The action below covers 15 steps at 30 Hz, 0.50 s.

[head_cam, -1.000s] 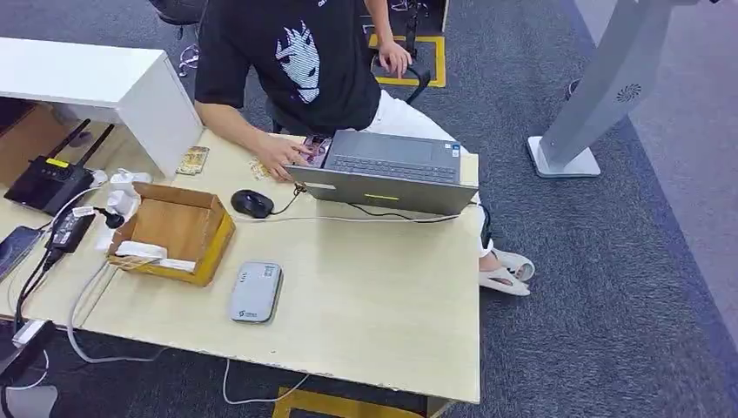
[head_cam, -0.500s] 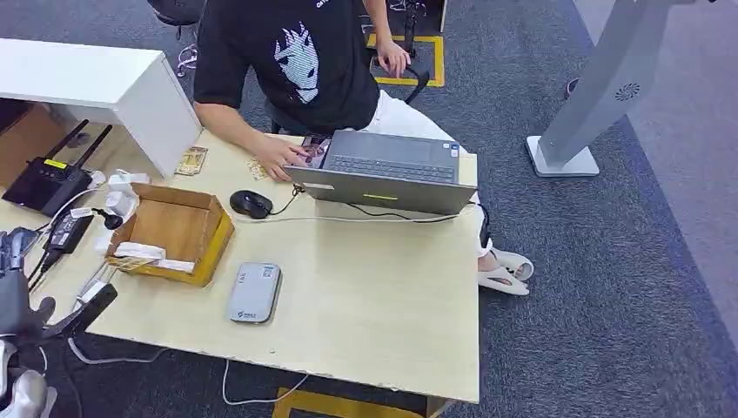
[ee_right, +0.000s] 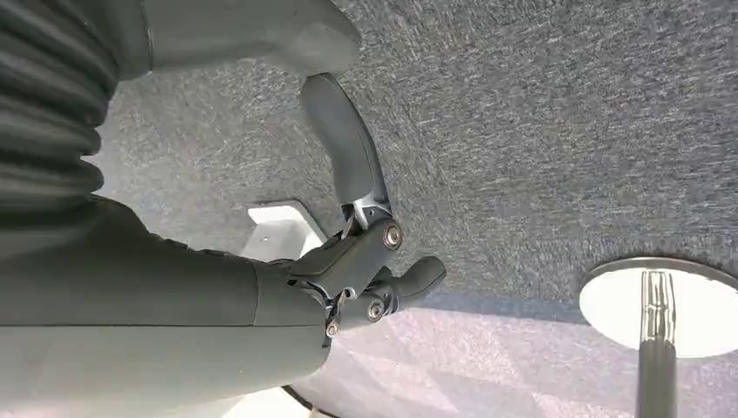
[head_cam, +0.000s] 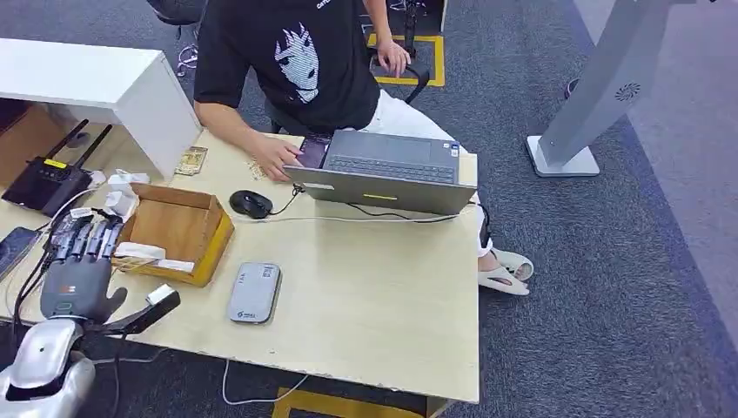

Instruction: Pass the card to the sensor for recognition and then transmit it.

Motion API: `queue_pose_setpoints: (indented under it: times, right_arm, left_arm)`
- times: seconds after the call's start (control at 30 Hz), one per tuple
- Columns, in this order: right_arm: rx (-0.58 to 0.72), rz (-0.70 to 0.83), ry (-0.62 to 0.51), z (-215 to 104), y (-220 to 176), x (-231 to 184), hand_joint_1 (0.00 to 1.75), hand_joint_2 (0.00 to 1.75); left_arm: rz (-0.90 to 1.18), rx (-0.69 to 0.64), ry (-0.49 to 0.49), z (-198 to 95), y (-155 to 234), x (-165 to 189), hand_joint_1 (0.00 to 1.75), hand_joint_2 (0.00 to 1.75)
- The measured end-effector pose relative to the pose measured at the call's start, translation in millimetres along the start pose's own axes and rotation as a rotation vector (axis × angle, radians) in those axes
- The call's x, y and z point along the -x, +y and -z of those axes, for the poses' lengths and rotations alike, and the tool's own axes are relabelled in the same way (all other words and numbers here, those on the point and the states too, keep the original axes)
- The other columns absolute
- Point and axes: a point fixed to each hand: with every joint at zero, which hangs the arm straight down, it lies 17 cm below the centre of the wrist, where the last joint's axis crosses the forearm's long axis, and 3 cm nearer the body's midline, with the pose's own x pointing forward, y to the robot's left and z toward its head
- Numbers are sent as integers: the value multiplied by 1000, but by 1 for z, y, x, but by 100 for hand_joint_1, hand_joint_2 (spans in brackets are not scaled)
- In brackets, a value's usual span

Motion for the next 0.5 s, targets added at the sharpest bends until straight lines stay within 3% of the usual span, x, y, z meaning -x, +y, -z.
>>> queue_pose_setpoints:
  times: [0.5]
  right_arm:
    - [-1,7,0,0,1,0,0,175]
  left_arm:
    - [9,45,-13,1,-7,-1,0,175]
